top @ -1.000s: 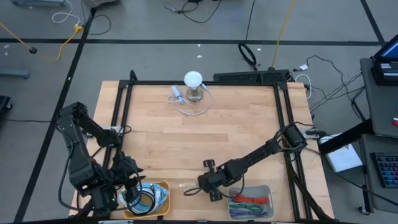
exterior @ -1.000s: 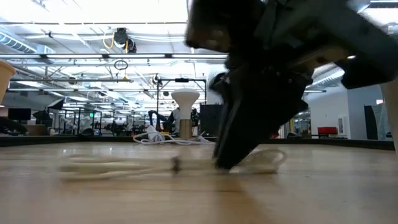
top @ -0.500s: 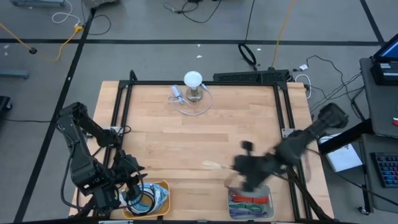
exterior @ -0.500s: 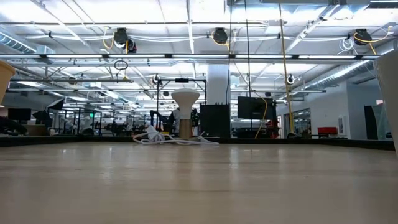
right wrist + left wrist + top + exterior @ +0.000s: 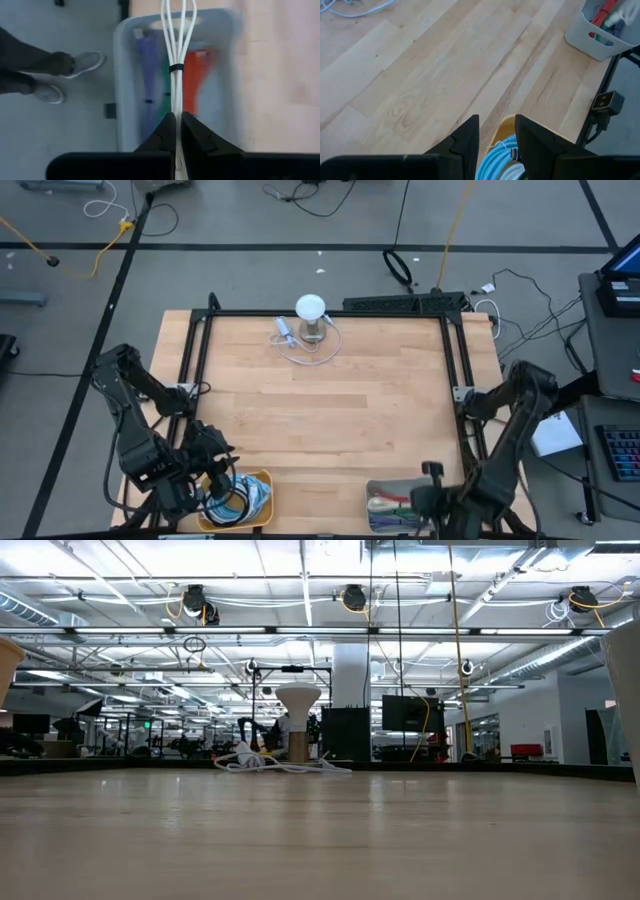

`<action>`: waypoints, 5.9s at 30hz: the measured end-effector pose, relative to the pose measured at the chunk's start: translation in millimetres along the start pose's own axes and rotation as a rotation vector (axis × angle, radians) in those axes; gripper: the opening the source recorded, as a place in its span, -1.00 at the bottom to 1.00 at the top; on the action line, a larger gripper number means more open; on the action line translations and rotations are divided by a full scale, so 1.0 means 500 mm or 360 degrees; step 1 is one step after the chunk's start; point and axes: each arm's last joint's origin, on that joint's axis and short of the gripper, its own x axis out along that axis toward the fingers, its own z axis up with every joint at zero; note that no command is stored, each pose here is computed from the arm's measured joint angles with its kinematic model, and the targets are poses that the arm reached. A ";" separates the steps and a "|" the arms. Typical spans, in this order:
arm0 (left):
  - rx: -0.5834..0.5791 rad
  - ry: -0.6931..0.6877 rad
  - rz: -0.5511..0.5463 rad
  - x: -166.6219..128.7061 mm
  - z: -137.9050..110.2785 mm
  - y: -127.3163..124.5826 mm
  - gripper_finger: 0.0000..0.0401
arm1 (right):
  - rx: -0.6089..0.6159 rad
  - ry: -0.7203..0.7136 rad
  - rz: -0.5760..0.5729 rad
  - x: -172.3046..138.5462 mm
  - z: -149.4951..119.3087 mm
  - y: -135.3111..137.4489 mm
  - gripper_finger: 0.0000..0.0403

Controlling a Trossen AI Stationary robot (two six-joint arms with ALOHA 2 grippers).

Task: Pick & Place USB Port
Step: Put the brown charger cable into the gray bin, then adjust the bins

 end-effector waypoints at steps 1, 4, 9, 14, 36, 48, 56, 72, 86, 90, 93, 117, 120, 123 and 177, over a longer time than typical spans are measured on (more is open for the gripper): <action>-0.0001 0.0009 0.0001 0.000 0.000 0.000 -0.37 | 0.0000 -0.0002 0.0008 0.014 -0.004 0.011 -1.00; -0.0004 0.0011 0.0000 0.000 0.000 0.000 -0.37 | 0.0022 0.0001 0.0018 0.048 -0.009 0.033 -1.00; -0.0026 0.0013 -0.0025 0.000 0.000 -0.004 -0.37 | 0.0007 -0.0012 0.0020 0.094 -0.011 0.054 -1.00; -0.0048 0.0015 -0.0055 0.000 0.000 -0.008 -0.37 | -0.0003 0.0028 -0.0024 0.124 -0.019 0.060 -0.99; -0.0042 0.0010 -0.0083 -0.001 -0.001 -0.012 -0.37 | 0.0104 0.0129 -0.0135 0.113 -0.030 0.043 -0.50; -0.0047 0.0002 -0.0088 -0.001 0.000 -0.012 -0.37 | 0.0029 -0.0021 -0.0059 0.135 -0.015 0.037 -0.49; -0.0062 0.0001 -0.0108 -0.001 0.000 -0.015 -0.37 | 0.0126 0.0010 0.0197 0.178 -0.020 0.036 -0.34; -0.0065 0.0001 -0.0111 -0.001 0.000 -0.016 -0.37 | 0.0045 -0.0080 0.0109 0.192 -0.006 0.016 -0.43; -0.0080 0.0002 -0.0115 -0.001 0.000 -0.016 -0.37 | 0.0109 0.0005 0.0227 0.232 -0.032 -0.004 -0.96; -0.0077 0.0002 -0.0114 -0.001 0.000 -0.016 -0.37 | 0.0123 0.0040 0.0191 0.226 -0.030 -0.004 -0.97; -0.0076 0.0002 -0.0113 -0.001 0.000 -0.016 -0.37 | 0.0103 0.0132 0.0170 0.219 -0.034 -0.003 -0.98; -0.0080 -0.0074 -0.0104 0.000 0.004 -0.015 -0.37 | 0.0076 -0.0097 0.0194 0.153 -0.019 0.003 -0.75; -0.0085 -0.0075 -0.0101 0.002 0.006 -0.015 -0.37 | 0.0061 -0.0210 0.0180 0.125 -0.007 -0.006 -0.78; -0.0080 -0.0076 -0.0099 0.002 0.006 -0.015 -0.37 | 0.0047 -0.0254 0.0153 0.107 0.001 -0.018 -0.86; -0.0032 -0.0164 0.0048 0.028 0.046 -0.002 -0.37 | 0.0485 -0.0055 -0.0615 0.125 -0.044 -0.197 -1.00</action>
